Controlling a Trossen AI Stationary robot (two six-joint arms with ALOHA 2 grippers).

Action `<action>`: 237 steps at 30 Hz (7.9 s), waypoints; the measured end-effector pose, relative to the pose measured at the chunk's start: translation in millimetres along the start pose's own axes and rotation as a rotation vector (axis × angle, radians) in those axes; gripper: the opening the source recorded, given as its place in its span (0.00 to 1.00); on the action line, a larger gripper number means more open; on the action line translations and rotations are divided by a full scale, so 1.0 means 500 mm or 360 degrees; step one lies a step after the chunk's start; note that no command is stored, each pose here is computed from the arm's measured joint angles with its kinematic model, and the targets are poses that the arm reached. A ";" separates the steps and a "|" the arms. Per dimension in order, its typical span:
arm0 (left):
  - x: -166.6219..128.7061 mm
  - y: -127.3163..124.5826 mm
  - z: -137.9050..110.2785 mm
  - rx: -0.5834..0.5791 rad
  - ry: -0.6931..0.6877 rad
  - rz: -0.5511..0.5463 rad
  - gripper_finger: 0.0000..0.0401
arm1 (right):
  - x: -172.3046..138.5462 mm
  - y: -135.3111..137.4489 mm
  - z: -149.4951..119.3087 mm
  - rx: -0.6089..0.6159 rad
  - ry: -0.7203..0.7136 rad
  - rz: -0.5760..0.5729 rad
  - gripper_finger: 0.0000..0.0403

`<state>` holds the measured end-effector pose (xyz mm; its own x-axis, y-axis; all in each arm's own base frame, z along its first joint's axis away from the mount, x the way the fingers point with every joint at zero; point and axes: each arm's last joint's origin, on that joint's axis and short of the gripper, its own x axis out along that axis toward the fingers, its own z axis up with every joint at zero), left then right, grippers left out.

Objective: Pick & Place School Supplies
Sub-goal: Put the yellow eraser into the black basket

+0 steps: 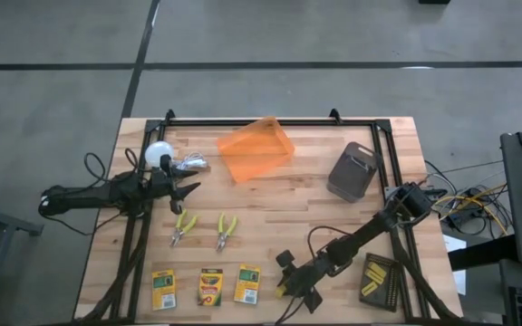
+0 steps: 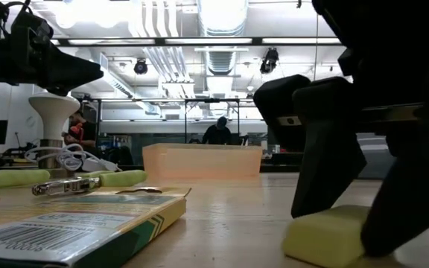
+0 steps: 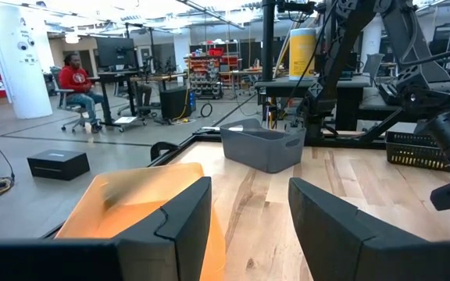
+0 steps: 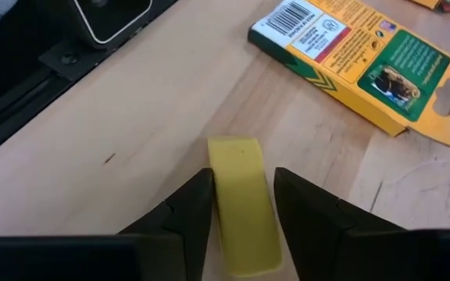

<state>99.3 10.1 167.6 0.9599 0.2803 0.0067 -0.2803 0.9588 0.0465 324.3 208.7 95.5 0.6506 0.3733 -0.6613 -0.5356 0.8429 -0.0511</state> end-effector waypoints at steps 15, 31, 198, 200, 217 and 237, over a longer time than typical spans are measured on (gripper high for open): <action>0.000 0.000 0.000 0.0000 0.0000 0.0000 0.45 | -0.001 0.001 0.001 -0.0049 -0.0005 -0.0004 0.21; 0.000 0.000 0.000 0.0000 0.0000 0.0000 0.45 | -0.029 -0.004 0.025 0.0008 -0.0035 -0.0038 0.23; 0.000 0.000 0.000 0.0000 0.0000 0.0000 0.45 | -0.459 0.145 -0.188 0.0927 0.0585 0.0293 0.24; 0.000 0.000 0.000 0.0000 0.0000 0.0000 0.45 | -0.458 0.145 -0.185 0.0898 0.0548 0.0291 0.24; 0.000 0.000 0.000 0.0000 0.0000 0.0000 0.45 | -0.458 0.148 -0.183 0.0887 0.0545 0.0334 0.24; 0.000 0.000 0.000 0.0000 0.0000 0.0000 0.45 | -0.444 0.142 -0.230 0.0940 0.0636 0.0284 0.24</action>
<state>99.4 10.2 167.6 0.9599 0.2804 0.0068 -0.2804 0.9587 0.0467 80.0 141.0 152.4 0.2740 0.4497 -0.8501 -0.1626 0.8929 0.4200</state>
